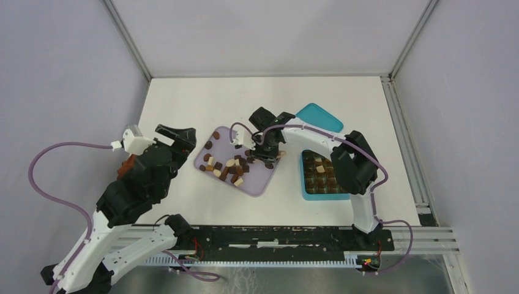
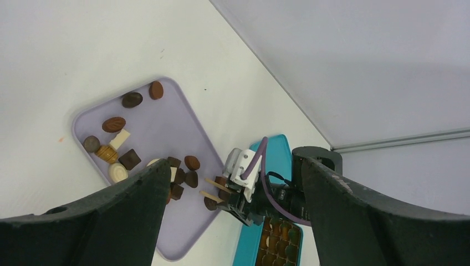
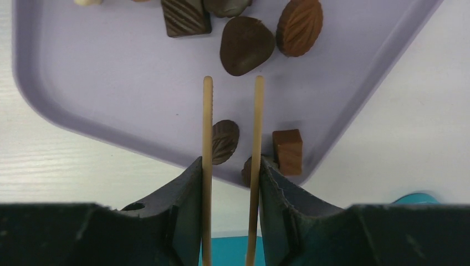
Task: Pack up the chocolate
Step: Pick up the fake chocolate from the plate.
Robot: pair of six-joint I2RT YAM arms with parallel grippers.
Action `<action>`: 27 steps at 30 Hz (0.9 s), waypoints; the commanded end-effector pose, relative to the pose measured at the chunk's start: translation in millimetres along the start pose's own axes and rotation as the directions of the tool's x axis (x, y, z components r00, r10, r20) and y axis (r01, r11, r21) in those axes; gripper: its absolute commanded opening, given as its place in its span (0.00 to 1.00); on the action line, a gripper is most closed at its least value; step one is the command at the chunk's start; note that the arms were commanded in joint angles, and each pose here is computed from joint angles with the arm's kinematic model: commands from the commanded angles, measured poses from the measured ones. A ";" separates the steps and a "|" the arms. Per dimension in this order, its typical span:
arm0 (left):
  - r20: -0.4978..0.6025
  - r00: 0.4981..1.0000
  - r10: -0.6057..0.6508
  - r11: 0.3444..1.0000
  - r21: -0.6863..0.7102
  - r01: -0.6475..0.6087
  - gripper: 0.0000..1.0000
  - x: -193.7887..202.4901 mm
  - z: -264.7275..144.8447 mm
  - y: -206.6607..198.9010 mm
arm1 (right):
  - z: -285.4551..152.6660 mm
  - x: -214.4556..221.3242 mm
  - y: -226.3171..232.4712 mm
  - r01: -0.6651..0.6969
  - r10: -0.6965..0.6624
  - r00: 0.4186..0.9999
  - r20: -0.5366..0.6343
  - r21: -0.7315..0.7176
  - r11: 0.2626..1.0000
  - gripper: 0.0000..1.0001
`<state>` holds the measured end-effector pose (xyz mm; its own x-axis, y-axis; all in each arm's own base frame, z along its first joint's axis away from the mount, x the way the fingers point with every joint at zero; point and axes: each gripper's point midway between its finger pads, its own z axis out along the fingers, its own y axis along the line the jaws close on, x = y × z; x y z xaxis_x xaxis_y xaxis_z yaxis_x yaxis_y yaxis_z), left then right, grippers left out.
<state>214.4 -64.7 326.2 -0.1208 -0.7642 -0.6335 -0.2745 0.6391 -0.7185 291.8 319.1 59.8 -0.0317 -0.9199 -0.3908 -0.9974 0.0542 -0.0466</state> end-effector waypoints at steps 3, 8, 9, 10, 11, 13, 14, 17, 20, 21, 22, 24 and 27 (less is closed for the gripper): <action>0.053 0.999 0.008 1.000 -0.016 -0.007 0.92 -13.3 -4.0 10.0 | -1.5 -4.2 -15.2 -0.024 0.025 0.999 -0.041 0.042 0.999 0.42; 0.052 0.999 0.010 1.000 -0.023 -0.009 0.92 -11.0 -2.1 11.2 | 3.7 -1.8 -9.7 -0.026 0.027 0.998 -0.049 0.019 0.999 0.42; 0.051 0.999 0.012 1.000 -0.025 -0.011 0.92 -10.6 -1.7 11.2 | 4.9 -1.4 -9.0 -0.029 0.029 0.998 -0.050 0.015 0.999 0.42; 0.050 0.999 0.013 1.000 -0.025 -0.011 0.92 -10.1 -1.2 10.5 | 6.7 -1.5 -8.1 -0.028 0.029 0.998 -0.051 0.011 1.000 0.42; 0.049 0.999 0.015 1.000 -0.027 -0.014 0.92 -9.7 -0.6 10.0 | 7.3 -2.2 -8.1 -0.028 0.029 0.998 -0.051 0.010 1.000 0.43; 0.049 0.999 0.018 0.999 -0.028 -0.017 0.92 -9.7 -0.2 9.2 | 10.7 -2.5 -8.6 -0.029 0.029 0.998 -0.055 0.005 1.000 0.43; 0.048 0.999 0.019 0.999 -0.029 -0.018 0.92 -9.3 0.2 8.9 | 11.3 -3.5 -8.3 -0.028 0.028 0.998 -0.057 0.003 1.000 0.44; 0.049 0.999 0.017 0.999 -0.029 -0.016 0.92 -9.4 0.1 9.1 | 14.9 -4.3 -9.5 -0.028 0.028 0.998 -0.064 0.002 1.000 0.44; 0.048 0.999 0.013 1.000 -0.028 -0.012 0.92 -9.1 -0.1 9.5 | 17.4 -4.2 -9.4 -0.029 0.029 0.997 -0.072 -0.001 1.000 0.44; 0.048 0.999 0.011 1.000 -0.027 -0.010 0.92 -9.0 -0.2 9.7 | 18.1 -3.9 -10.0 -0.030 0.030 0.997 -0.076 0.000 1.000 0.44; 0.050 0.999 0.011 1.000 -0.028 -0.010 0.92 -9.2 -0.1 10.0 | 19.3 -4.2 -10.0 -0.028 0.028 0.996 -0.080 0.003 1.000 0.44; 0.048 0.999 0.013 1.000 -0.028 -0.011 0.92 -8.8 0.0 9.9 | 20.8 -3.9 -12.3 -0.026 0.027 0.996 -0.089 0.013 1.000 0.44; 0.049 0.999 0.013 1.000 -0.029 -0.011 0.92 -8.8 0.5 9.3 | 20.8 -6.9 -14.9 -0.027 0.028 0.996 -0.088 0.020 0.999 0.45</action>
<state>211.0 -58.3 324.3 -0.1084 -0.7612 -0.6394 -0.2831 0.6402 -0.7142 296.8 322.2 31.7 -0.0690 -0.9531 -0.2948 -0.9972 0.0749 -0.0089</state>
